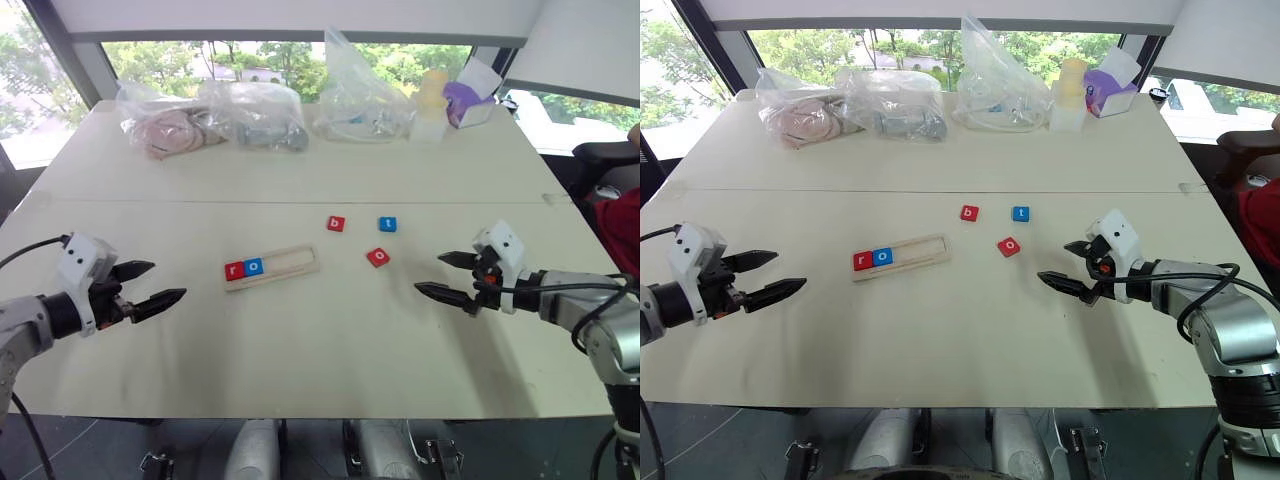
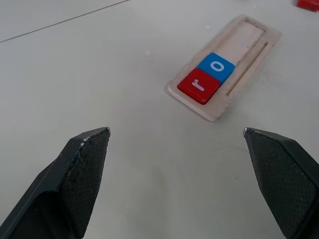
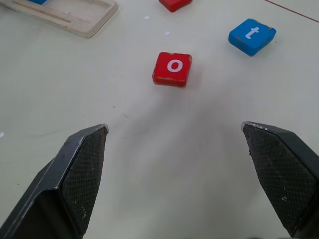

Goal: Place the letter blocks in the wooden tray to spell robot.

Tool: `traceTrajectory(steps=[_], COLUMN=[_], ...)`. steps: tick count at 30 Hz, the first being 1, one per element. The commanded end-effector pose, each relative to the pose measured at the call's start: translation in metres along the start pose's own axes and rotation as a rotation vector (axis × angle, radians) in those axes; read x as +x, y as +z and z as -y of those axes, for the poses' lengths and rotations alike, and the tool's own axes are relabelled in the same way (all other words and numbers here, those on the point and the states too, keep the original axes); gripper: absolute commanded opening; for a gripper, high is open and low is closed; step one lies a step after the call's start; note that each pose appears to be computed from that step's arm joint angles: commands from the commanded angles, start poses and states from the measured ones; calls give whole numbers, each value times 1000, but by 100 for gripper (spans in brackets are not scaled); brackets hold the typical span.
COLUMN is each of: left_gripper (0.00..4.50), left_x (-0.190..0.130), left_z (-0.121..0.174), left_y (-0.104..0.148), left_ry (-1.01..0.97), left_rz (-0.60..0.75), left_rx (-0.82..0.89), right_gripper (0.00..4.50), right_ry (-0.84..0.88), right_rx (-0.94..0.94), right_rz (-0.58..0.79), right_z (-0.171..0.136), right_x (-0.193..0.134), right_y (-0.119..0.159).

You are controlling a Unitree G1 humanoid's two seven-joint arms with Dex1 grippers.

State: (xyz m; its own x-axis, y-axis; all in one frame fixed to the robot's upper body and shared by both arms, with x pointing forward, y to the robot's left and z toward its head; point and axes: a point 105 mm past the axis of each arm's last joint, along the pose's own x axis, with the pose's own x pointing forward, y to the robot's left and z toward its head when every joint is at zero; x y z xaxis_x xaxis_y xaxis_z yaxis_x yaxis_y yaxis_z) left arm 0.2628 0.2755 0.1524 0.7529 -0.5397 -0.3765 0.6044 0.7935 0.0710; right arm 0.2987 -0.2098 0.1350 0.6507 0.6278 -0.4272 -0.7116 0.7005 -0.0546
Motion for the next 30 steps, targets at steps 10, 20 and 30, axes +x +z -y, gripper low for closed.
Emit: traceTrajectory(steps=[10,20,30], left_gripper=[450,450,450], left_x=[28,102,119], left_z=[4,7,17], left_y=[19,-4,-24], left_ry=[-190,-340,-442], left_rz=[-62,-124,-167], left_rx=[210,394,402], right_gripper=[445,445,445], right_ry=[89,254,235], right_rx=[-37,-58,-51], right_rz=[73,108,84], right_z=[-37,-116,-121], right_x=[11,30,32], right_y=[25,38,27])
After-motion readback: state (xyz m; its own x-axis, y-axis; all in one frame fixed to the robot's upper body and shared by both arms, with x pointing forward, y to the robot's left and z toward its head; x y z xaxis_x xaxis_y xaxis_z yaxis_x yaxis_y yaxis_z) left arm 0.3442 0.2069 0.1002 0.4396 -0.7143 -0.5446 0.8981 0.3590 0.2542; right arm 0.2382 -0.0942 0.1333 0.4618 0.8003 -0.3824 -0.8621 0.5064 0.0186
